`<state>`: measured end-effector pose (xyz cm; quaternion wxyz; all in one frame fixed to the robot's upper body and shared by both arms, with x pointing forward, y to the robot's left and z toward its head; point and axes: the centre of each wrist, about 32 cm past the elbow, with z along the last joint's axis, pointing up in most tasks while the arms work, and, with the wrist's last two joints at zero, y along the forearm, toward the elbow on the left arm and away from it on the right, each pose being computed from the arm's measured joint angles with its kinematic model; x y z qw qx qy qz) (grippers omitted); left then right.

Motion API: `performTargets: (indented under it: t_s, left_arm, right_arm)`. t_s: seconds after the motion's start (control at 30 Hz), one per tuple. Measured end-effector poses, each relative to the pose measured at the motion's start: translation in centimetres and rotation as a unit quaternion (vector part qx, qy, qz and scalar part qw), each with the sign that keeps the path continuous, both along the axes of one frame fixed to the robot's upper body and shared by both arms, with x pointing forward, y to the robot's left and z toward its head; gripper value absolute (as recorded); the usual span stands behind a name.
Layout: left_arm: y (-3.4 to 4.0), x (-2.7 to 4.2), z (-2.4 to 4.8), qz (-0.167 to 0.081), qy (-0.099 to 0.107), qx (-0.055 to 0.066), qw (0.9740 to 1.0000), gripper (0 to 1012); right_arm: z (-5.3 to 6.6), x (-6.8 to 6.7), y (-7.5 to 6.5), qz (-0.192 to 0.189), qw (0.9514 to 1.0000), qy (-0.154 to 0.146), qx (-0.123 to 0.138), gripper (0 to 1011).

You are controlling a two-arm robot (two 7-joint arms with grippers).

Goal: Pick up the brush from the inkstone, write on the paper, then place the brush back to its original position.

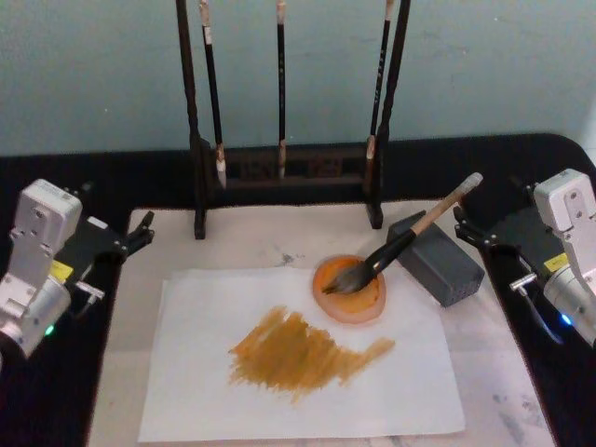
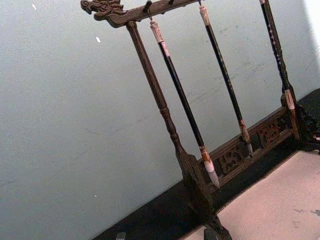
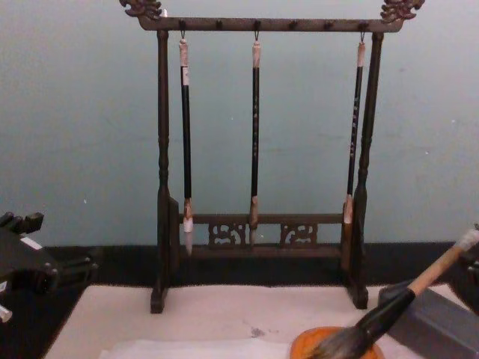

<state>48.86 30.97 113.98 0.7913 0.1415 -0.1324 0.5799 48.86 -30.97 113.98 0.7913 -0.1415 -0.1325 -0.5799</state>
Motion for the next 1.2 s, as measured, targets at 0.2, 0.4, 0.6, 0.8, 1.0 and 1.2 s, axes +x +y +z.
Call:
performTargets:
  t_s: [0.2,0.4,0.6,0.8,1.0,1.2]
  left_arm:
    - [0.00,0.00,0.00,0.000,0.000,0.000,1.0000,1010]
    - [0.00,0.00,0.00,0.000,0.000,0.000,1.0000,1009]
    - [0.00,0.00,0.00,0.000,0.000,0.000,1.0000,1010]
    - [0.00,0.00,0.00,0.000,0.000,0.000,1.0000,1010]
    - [0.00,0.00,0.00,0.000,0.000,0.000,1.0000,1010]
    - [0.00,0.00,0.00,0.000,0.000,0.000,1.0000,1010]
  right_arm:
    - [0.00,0.00,0.00,0.000,1.0000,0.000,0.000,1000]
    - [0.00,0.00,0.00,0.000,1.0000,0.000,0.000,1000]
    - [0.00,0.00,0.00,0.000,1.0000,0.000,0.000,1000]
    - [0.00,0.00,0.00,0.000,1.0000,0.000,0.000,1000]
    - [0.00,0.00,0.00,0.000,1.0000,0.000,0.000,1000]
    - [0.00,0.00,0.00,0.000,1.0000,0.000,0.000,1000]
